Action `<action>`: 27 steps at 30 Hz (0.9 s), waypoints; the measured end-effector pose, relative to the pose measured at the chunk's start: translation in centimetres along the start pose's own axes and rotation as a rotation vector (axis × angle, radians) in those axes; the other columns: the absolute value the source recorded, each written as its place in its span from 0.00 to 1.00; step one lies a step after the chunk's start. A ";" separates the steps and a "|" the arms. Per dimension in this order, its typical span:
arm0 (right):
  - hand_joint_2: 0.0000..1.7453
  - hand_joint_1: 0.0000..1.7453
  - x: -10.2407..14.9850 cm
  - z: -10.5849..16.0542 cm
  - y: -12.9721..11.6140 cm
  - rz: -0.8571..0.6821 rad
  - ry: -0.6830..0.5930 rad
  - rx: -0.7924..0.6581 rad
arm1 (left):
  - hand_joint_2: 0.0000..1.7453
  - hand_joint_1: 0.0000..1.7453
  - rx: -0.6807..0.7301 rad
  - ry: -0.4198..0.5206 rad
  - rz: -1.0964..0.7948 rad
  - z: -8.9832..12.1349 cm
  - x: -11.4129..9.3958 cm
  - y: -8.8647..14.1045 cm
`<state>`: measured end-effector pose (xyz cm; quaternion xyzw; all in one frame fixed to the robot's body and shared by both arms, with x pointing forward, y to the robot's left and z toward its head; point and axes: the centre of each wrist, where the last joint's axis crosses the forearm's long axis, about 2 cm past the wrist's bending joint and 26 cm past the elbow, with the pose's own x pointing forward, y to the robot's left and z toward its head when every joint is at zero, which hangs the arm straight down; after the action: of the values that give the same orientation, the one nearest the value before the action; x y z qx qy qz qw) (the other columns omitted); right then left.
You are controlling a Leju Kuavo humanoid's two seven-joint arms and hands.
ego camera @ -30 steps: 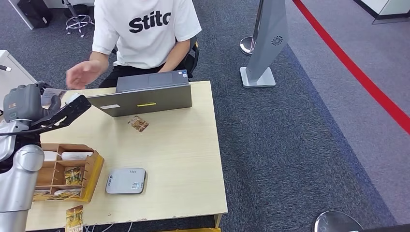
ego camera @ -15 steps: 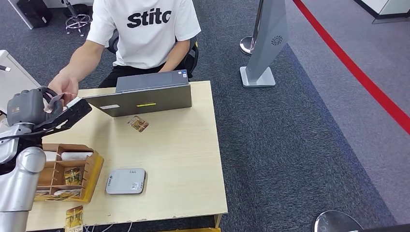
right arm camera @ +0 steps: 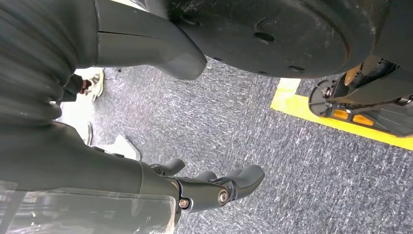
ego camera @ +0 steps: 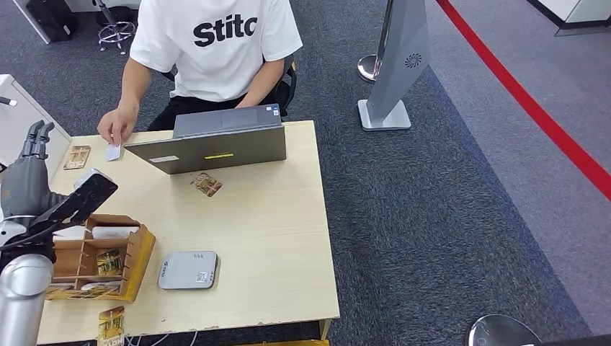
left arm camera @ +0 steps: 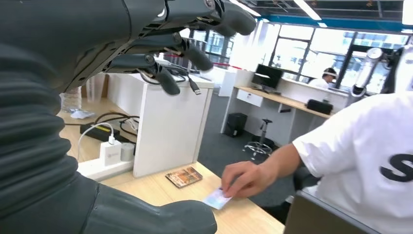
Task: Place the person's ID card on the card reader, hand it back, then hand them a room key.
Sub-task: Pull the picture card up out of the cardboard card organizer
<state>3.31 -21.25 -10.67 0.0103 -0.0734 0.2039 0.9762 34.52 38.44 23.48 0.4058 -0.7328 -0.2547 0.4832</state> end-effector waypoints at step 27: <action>1.00 0.00 -1.0 -0.1 -1.0 -0.021 -0.033 0.029 | 1.00 0.00 -0.766 -0.149 0.614 20.0 -1.2 -0.2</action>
<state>2.81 -22.52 -10.90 0.0288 -0.0865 0.1945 0.9766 16.50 38.92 14.66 -0.0548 -0.7047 -0.3802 0.5965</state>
